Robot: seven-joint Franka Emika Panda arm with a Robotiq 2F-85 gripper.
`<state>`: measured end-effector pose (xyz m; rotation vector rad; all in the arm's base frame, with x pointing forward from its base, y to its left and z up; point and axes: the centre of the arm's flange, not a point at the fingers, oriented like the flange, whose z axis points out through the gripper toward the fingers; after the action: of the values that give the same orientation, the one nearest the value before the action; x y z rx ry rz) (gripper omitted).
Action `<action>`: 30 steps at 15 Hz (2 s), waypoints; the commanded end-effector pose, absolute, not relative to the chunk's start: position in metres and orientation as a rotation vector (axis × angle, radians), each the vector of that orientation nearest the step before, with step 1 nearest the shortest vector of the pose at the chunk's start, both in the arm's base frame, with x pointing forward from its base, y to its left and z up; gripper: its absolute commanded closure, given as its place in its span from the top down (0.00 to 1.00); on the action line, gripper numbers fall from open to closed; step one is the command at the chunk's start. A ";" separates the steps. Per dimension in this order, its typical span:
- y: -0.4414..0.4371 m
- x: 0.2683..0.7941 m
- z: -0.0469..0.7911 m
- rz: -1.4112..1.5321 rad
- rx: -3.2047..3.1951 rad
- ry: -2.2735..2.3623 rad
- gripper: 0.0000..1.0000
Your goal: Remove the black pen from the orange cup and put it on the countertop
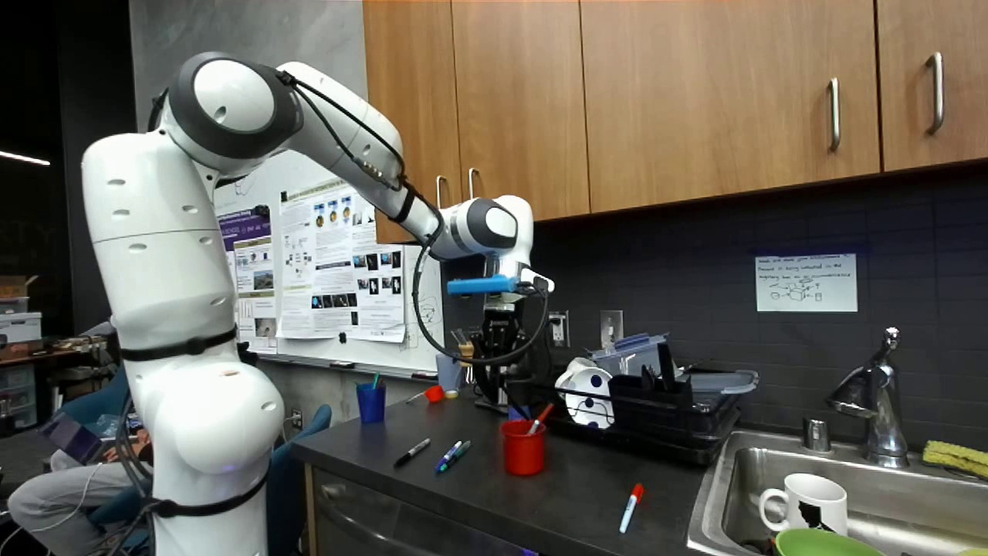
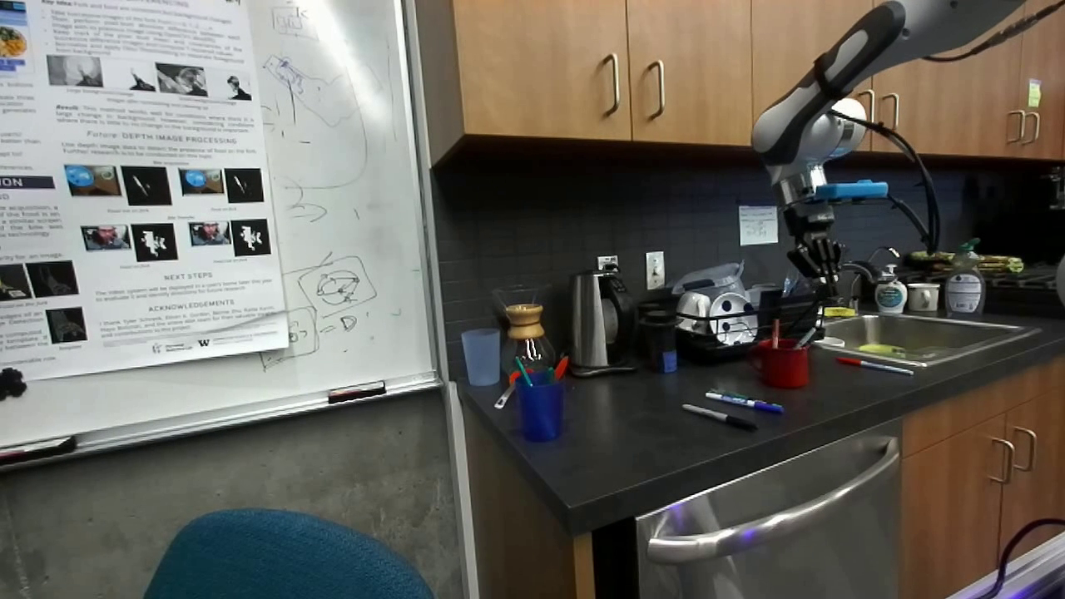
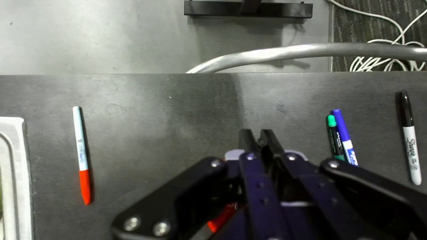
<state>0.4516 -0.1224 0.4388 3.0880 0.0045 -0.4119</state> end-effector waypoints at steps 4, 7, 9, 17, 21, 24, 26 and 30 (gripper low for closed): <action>-0.119 0.432 0.479 -0.370 3.102 0.107 0.02; -0.109 0.425 0.492 -0.342 3.110 0.173 0.02; -0.099 0.421 0.499 -0.323 3.110 0.237 0.02; -0.055 0.413 0.513 -0.282 3.081 0.433 0.02; -0.034 0.409 0.508 -0.292 3.085 0.500 0.02; -0.019 0.408 0.498 -0.318 3.084 0.522 0.02; -0.011 0.407 0.490 -0.342 3.077 0.530 0.02; 0.006 0.402 0.476 -0.389 3.069 0.568 0.02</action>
<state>0.4108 -0.0078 0.4809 3.0689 0.5537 -0.3765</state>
